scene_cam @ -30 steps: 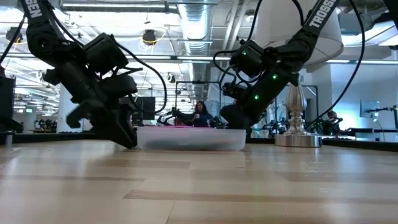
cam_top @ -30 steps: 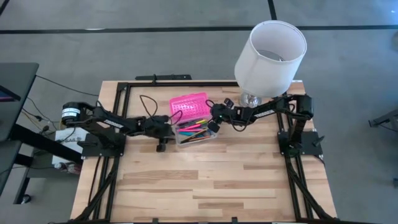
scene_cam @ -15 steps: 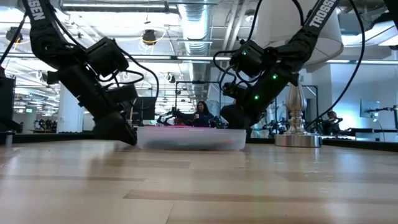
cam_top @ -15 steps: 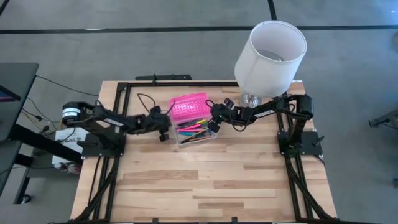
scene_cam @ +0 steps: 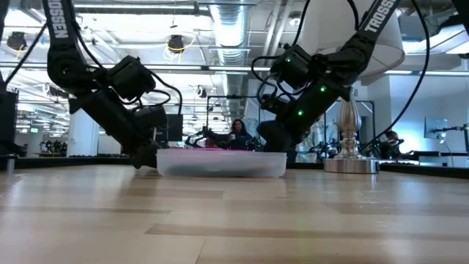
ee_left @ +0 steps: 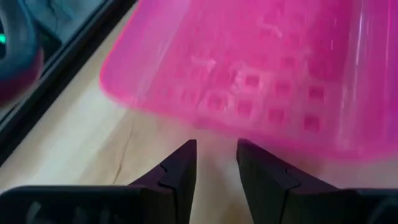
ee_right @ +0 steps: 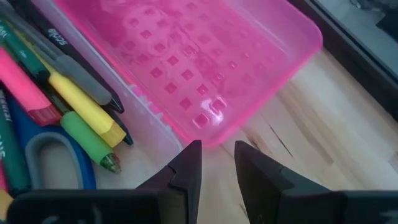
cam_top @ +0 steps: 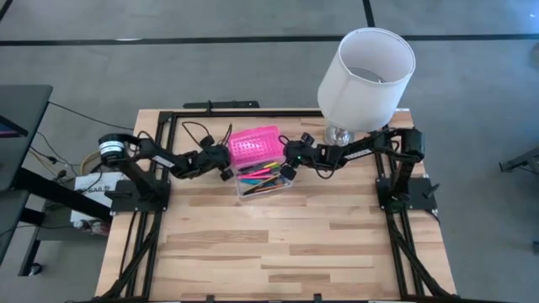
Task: Pick & place school supplies into a supply box
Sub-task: Close the pink supply box
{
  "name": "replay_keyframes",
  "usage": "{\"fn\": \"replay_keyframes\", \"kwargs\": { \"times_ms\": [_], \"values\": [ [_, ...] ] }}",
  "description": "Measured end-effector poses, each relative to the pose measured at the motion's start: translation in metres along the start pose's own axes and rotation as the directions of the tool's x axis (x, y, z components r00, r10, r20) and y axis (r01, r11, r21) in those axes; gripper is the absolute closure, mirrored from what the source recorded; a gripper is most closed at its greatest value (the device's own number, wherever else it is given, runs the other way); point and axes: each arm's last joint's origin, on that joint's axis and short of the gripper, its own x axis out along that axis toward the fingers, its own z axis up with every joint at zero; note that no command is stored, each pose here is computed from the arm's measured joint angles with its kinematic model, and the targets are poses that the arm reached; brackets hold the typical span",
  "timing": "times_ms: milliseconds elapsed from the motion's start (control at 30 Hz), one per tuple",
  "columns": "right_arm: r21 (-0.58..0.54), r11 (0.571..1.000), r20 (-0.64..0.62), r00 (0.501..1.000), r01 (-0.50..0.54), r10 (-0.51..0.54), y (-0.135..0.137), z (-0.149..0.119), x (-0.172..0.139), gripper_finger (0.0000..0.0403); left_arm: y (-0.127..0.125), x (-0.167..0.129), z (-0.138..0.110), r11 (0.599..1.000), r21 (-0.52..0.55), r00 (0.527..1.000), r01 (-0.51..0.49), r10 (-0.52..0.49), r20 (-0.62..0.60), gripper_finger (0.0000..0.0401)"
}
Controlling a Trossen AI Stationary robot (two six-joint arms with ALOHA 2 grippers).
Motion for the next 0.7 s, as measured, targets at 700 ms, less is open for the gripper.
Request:
{"fn": "replay_keyframes", "kwargs": {
  "times_ms": [700],
  "values": [
    [-0.049,0.999,0.000,1.000,0.000,0.000,0.0026,-0.0003,-0.0012,0.0312,-0.0051,0.0050,-0.0058,0.988,0.128,0.996,0.087,-0.090,0.014,0.0288]
  ]
}}
